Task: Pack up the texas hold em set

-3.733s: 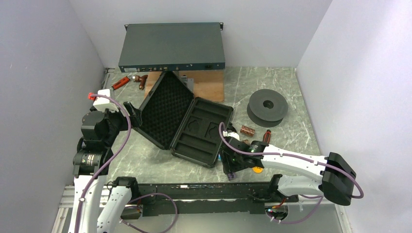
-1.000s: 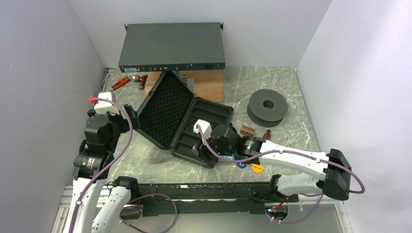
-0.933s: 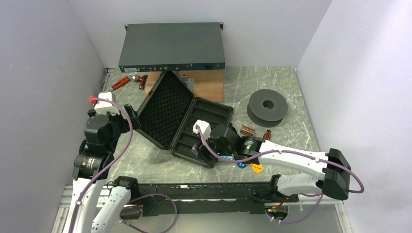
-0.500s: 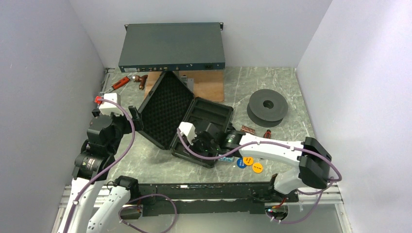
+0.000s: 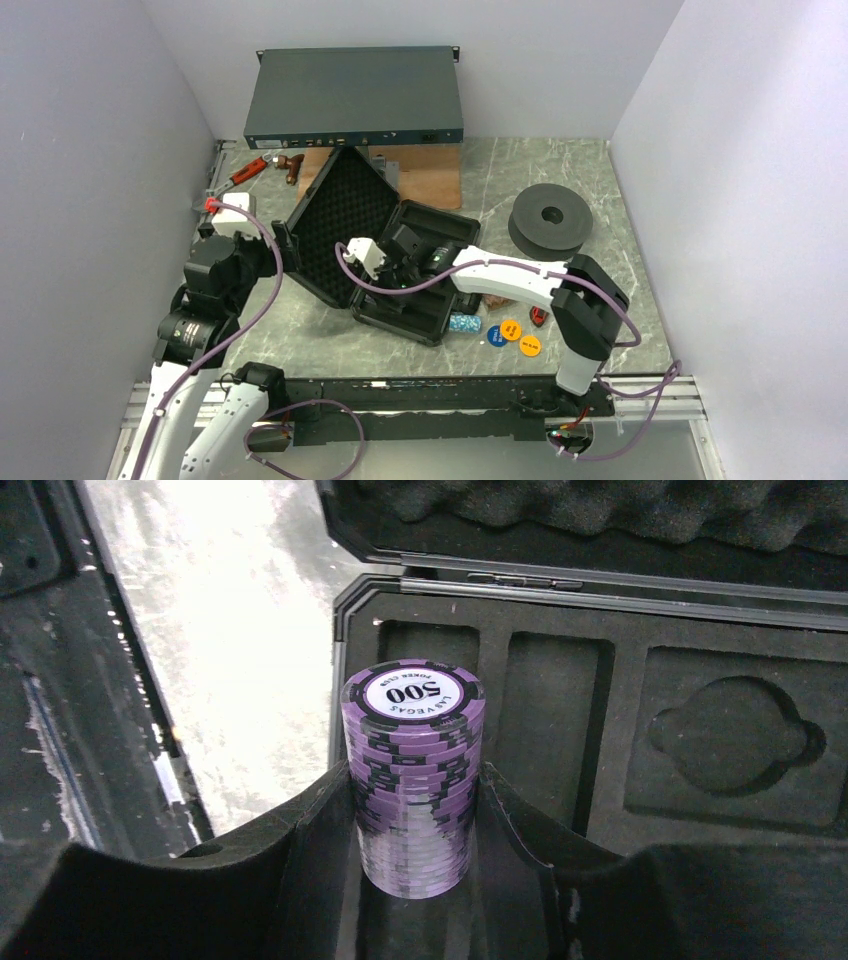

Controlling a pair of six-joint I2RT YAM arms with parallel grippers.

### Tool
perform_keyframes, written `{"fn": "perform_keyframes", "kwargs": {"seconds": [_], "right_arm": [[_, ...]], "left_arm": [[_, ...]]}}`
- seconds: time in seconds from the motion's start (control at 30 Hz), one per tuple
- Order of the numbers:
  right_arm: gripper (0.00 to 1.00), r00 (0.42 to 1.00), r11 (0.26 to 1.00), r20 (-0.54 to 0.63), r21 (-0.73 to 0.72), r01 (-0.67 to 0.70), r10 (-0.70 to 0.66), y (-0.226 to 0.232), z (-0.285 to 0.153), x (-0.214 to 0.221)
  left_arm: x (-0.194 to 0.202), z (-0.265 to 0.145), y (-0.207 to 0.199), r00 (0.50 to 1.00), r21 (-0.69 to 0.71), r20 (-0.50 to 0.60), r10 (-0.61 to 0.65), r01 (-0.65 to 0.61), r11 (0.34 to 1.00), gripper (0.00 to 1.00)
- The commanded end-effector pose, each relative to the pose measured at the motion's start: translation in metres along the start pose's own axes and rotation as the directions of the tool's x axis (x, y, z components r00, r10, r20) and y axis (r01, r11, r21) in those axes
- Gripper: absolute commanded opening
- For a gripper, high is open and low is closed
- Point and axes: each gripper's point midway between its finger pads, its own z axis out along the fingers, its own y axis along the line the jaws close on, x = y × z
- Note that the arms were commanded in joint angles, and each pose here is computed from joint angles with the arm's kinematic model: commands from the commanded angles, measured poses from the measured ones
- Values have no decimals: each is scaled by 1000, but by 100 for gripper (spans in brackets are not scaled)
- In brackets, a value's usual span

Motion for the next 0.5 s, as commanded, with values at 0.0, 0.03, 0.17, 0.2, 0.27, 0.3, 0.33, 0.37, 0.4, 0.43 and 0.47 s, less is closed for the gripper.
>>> {"fn": "perform_keyframes", "kwargs": {"seconds": [0.0,0.03,0.17,0.2,0.27,0.3,0.33,0.37,0.4,0.43,0.47], "right_arm": [[0,998,998,53,-50,48,-45,-3,-2,-29],[0,998,997,47,-58,43,-40,-4,0,-28],[0,999,996,22,-78,38,-37,-6,9,-24],[0,999,996,11,-83,40,-39,-6,11,-22],[0,999,994,-4,-98,40,-41,-5,15,-21],[0,999,993,-14,-108,39,-41,-4,16,-19],[0,999,993,-19,-115,39,-42,-3,17,-20],[0,999,992,-25,-123,36,-40,-2,18,-19],[0,999,991,-29,-131,34,-38,-1,18,-19],[0,999,990,-35,-137,30,-35,0,18,-18],[0,999,990,-37,-141,25,-31,1,18,-18]], "left_arm": [[-7,3,-3,1000,6,6,27,-27,1000,100],[-6,4,-3,999,3,0,33,-33,999,100],[-3,6,-4,999,0,-13,49,-49,999,100],[-3,6,-5,999,-1,-14,50,-50,999,100],[-3,6,-4,999,-6,-17,52,-52,999,100],[-3,6,-4,998,-9,-17,52,-52,999,100],[-3,6,-4,998,-8,-17,53,-53,999,100],[-2,6,-4,998,-6,-18,53,-53,999,100],[-3,5,-4,998,-8,-16,53,-53,999,100],[-3,5,-4,998,-7,-15,54,-54,999,100],[-3,5,-4,998,-7,-15,53,-53,999,100]]}}
